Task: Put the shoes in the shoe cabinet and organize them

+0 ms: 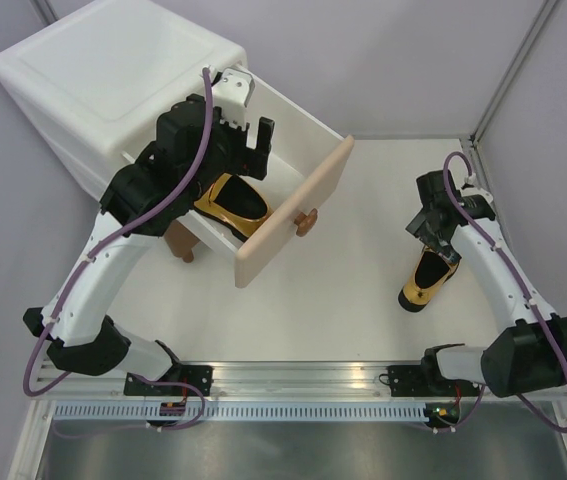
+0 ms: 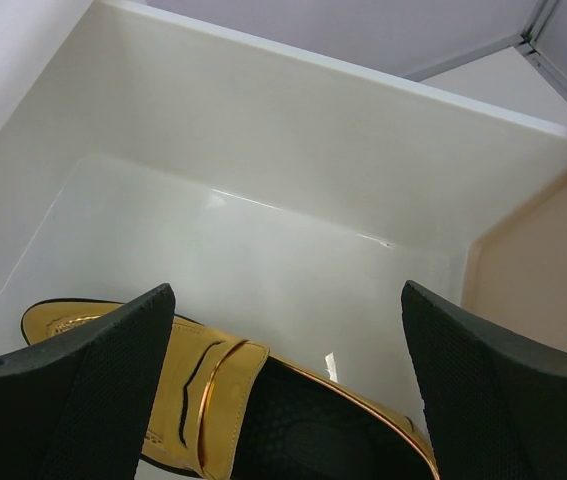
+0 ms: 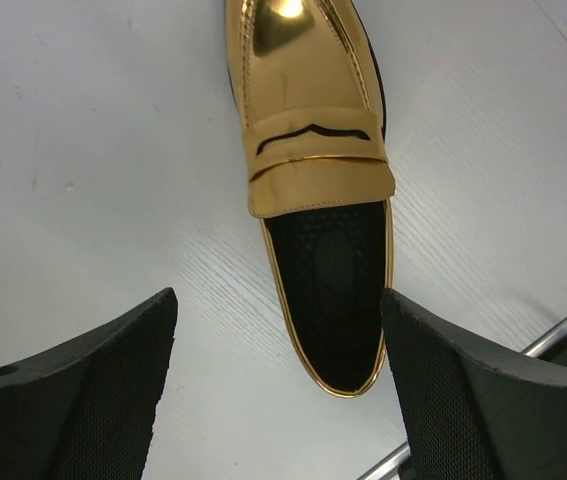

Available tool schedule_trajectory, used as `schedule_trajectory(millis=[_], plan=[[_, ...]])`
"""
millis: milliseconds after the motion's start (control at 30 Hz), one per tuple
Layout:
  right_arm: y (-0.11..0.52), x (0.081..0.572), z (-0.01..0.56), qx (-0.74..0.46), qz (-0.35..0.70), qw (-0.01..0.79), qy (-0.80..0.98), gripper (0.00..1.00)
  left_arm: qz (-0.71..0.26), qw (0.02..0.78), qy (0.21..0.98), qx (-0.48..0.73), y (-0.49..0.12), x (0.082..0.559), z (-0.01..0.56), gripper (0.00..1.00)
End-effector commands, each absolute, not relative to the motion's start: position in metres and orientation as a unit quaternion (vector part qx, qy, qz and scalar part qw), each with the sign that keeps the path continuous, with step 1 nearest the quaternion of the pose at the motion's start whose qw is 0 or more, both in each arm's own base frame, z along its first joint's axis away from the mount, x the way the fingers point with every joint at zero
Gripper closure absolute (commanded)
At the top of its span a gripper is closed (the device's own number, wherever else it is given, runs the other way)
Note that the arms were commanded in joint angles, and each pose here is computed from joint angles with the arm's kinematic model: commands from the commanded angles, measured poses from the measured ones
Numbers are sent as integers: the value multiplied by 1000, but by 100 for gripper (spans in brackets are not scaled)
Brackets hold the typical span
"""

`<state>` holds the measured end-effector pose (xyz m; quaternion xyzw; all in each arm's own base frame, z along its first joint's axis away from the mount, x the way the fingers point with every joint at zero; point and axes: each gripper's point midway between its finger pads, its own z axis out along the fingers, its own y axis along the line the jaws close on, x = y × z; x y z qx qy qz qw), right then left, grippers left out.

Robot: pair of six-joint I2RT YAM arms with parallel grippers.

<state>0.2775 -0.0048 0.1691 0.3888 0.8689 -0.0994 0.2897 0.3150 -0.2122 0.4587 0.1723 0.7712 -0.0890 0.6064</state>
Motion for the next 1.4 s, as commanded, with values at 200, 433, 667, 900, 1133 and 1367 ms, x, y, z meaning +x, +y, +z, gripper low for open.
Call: schedule_trajectory(millis=[200,433,667,900,1133,1367], plan=[[1,256,113,394,-74,185,897,18,-106,606,772,161,-211,315,459,4],[11,253,85,376,-61,146,913,29,-97,605,773,164,-203,317,456,4],[6,253,62,360,-77,142,919,52,-100,602,774,169,-203,319,454,4],[-2,262,56,337,-97,153,924,78,-101,606,771,168,-201,320,458,4],[-15,292,100,301,-115,216,922,99,-107,613,766,163,-201,321,464,4],[-21,334,176,262,-107,310,908,99,-112,620,760,158,-204,324,468,4]])
